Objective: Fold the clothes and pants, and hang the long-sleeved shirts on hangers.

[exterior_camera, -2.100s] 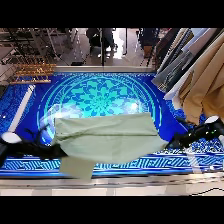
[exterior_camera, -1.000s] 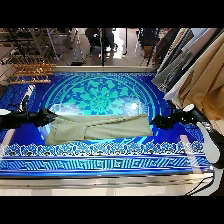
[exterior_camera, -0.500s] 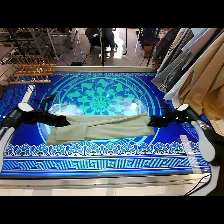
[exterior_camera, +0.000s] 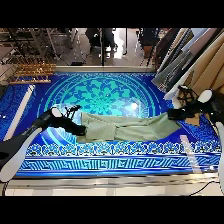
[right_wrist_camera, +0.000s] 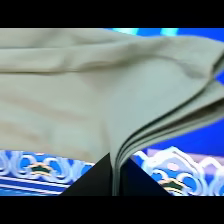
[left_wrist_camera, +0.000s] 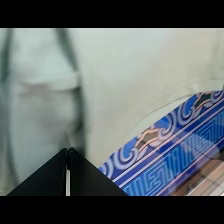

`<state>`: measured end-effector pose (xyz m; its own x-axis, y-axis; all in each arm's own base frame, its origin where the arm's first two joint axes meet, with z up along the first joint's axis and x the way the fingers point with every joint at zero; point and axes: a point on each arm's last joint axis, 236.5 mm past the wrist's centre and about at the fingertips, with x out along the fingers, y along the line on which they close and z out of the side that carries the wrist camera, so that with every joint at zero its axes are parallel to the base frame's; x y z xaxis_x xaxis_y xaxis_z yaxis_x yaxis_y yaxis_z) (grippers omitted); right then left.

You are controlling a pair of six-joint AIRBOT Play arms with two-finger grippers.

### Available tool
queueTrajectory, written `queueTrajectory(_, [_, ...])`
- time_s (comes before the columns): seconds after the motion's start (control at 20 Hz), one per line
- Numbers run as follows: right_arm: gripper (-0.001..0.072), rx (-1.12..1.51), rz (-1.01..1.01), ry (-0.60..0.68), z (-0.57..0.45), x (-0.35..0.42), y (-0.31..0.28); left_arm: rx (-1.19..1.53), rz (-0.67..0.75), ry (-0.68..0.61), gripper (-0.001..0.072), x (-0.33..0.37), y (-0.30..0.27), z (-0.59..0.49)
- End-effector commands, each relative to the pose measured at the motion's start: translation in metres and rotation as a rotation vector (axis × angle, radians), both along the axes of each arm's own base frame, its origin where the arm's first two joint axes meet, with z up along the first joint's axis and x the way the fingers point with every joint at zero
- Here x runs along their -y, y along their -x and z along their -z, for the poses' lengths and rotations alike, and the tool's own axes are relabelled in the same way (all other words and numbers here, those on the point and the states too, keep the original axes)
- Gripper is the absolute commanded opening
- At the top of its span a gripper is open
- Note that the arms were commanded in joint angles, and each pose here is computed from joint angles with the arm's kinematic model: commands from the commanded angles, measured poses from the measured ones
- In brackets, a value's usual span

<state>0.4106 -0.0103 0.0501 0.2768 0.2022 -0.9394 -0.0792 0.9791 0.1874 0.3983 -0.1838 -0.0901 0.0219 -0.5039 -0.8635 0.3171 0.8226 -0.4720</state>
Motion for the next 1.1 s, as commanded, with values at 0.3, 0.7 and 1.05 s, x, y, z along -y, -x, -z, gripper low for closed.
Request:
queueTrajectory(0.3, [0.0012, 0.307, -0.223, -0.406, -0.022, -0.371, -0.012, 0.068, -0.128, 0.007, 0.0001, -0.098, -0.007, -0.142])
queueTrajectory(0.7, [0.0425, 0.142, -0.419, -0.373, 0.011, -0.401, -0.028, 0.067, -0.132, 0.028, 0.0002, -0.096, -0.01, -0.139])
queueTrajectory(1.05, [0.0425, 0.008, -0.147, -0.332, 0.011, -0.188, -0.02, 0.118, 0.019, 0.051, 0.0002, 0.001, -0.03, -0.088])
